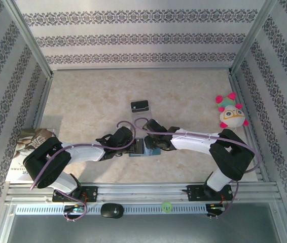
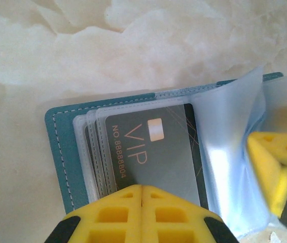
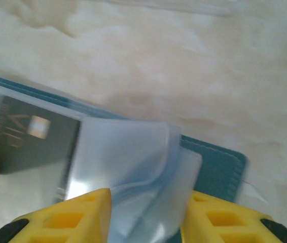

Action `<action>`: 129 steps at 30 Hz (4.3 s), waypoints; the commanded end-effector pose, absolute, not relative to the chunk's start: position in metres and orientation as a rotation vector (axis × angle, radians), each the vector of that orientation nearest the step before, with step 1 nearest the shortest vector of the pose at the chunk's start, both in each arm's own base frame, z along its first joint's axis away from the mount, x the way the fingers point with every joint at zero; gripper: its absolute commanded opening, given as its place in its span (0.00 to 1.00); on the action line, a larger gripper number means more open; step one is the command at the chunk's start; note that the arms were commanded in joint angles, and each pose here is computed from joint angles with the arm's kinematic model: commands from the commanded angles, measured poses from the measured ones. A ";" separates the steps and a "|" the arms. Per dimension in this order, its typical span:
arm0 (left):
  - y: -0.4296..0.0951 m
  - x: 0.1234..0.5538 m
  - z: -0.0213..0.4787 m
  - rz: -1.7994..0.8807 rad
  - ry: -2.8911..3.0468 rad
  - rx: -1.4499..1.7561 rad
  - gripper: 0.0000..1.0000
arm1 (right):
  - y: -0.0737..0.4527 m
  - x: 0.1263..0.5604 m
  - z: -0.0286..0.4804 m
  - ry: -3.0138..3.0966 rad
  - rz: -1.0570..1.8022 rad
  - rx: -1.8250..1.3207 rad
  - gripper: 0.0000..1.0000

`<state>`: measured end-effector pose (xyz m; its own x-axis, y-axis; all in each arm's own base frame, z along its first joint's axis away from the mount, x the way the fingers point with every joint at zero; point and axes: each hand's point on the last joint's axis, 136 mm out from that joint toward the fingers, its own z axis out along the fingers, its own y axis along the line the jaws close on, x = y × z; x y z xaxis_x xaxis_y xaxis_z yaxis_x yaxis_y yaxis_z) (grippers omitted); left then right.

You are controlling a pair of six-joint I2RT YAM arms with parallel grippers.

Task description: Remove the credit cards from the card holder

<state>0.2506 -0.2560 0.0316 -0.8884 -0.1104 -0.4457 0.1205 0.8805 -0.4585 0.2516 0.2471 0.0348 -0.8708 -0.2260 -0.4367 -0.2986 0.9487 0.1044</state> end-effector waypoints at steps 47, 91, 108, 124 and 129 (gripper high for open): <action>-0.260 0.247 0.023 -0.683 2.593 0.077 0.00 | 0.279 0.257 0.066 2.699 0.700 -0.282 0.19; -0.250 0.246 0.003 -0.677 2.635 0.041 0.00 | 0.273 0.244 0.022 2.863 0.833 -0.088 0.20; -0.250 0.245 0.002 -0.674 2.637 0.042 0.00 | 0.273 0.244 0.013 2.892 0.804 -0.102 0.19; -0.235 0.243 0.008 -0.666 2.621 -0.019 0.10 | 0.239 0.248 0.006 2.879 0.404 -0.142 0.18; -0.239 0.247 0.027 -0.709 2.567 -0.006 0.17 | 0.245 0.251 0.017 2.837 0.435 -0.167 0.23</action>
<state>0.2513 -0.2561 0.0325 -0.8807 -0.1204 -0.4581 0.1566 0.8388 -0.5214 0.2533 0.2637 0.0189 -0.9631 -0.0592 -0.2627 -0.1564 0.9172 0.3666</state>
